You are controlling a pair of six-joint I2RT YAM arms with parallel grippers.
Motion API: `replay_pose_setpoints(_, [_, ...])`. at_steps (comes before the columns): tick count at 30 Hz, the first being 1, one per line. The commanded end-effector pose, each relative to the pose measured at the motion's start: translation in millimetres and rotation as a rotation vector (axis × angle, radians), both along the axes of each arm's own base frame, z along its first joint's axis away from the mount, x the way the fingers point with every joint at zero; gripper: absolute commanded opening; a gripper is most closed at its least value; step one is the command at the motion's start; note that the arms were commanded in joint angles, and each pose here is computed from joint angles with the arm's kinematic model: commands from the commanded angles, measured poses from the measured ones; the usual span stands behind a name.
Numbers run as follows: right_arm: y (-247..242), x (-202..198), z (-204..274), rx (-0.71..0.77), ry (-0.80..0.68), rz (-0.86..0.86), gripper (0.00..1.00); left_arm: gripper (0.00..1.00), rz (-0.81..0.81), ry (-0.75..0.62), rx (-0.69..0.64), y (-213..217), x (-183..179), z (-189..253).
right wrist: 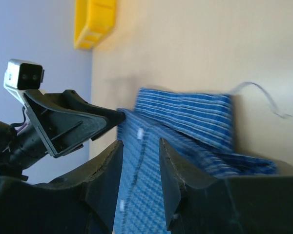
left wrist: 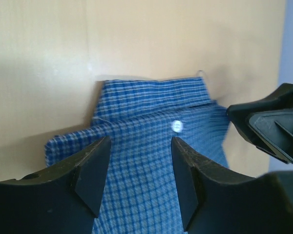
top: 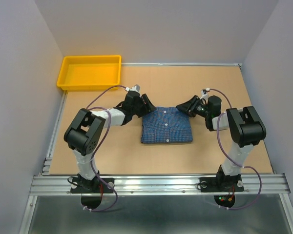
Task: Fold and stack the long sleeve shirts
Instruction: Fold the shirt
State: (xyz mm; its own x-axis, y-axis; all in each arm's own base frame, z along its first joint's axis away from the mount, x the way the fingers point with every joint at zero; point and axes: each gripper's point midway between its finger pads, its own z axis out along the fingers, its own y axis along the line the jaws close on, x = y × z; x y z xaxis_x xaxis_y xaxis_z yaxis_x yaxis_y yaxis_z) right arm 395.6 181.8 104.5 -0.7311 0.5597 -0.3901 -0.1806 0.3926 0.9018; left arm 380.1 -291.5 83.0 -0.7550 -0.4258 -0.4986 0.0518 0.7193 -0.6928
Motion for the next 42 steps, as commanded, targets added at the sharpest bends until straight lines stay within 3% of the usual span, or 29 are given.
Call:
replay_pose_setpoints(1, [-10, 13, -29, -0.041, 0.022, -0.038, 0.41, 0.63, 0.005, 0.009, 0.034, 3, 19, -15])
replay_pose_setpoints(6, [-33, 26, -54, -0.066, 0.044, -0.089, 0.4, 0.63, 0.038, 0.011, 0.053, 15, 48, -24])
replay_pose_setpoints(11, [-36, 35, 1, -0.024, -0.056, -0.085, 0.4, 0.65, 0.056, -0.058, 0.107, 24, 68, 14])
replay_pose_setpoints(16, [-22, 5, 53, 0.031, -0.09, -0.047, 0.41, 0.73, 0.024, -0.121, 0.028, 14, 23, 78])
replay_pose_setpoints(21, [23, -41, 75, 0.029, -0.11, 0.033, 0.41, 0.74, -0.069, -0.111, -0.04, -25, -43, 95])
replay_pose_setpoints(24, [49, -60, 72, 0.025, -0.102, 0.062, 0.41, 0.68, -0.078, -0.024, -0.07, -37, -70, 68])
replay_pose_setpoints(27, [69, -66, 50, 0.003, -0.081, 0.092, 0.41, 0.62, -0.06, 0.087, -0.065, -30, -91, 13])
replay_pose_setpoints(33, [70, -75, -27, 0.014, 0.051, 0.083, 0.4, 0.52, 0.04, 0.247, -0.064, 0, -112, -59])
replay_pose_setpoints(38, [55, -87, -74, -0.036, 0.143, 0.04, 0.4, 0.52, 0.091, 0.283, -0.062, 24, -112, -73])
replay_pose_setpoints(42, [50, -86, -51, 0.002, 0.104, 0.045, 0.4, 0.52, 0.071, 0.22, -0.095, 25, -108, -46])
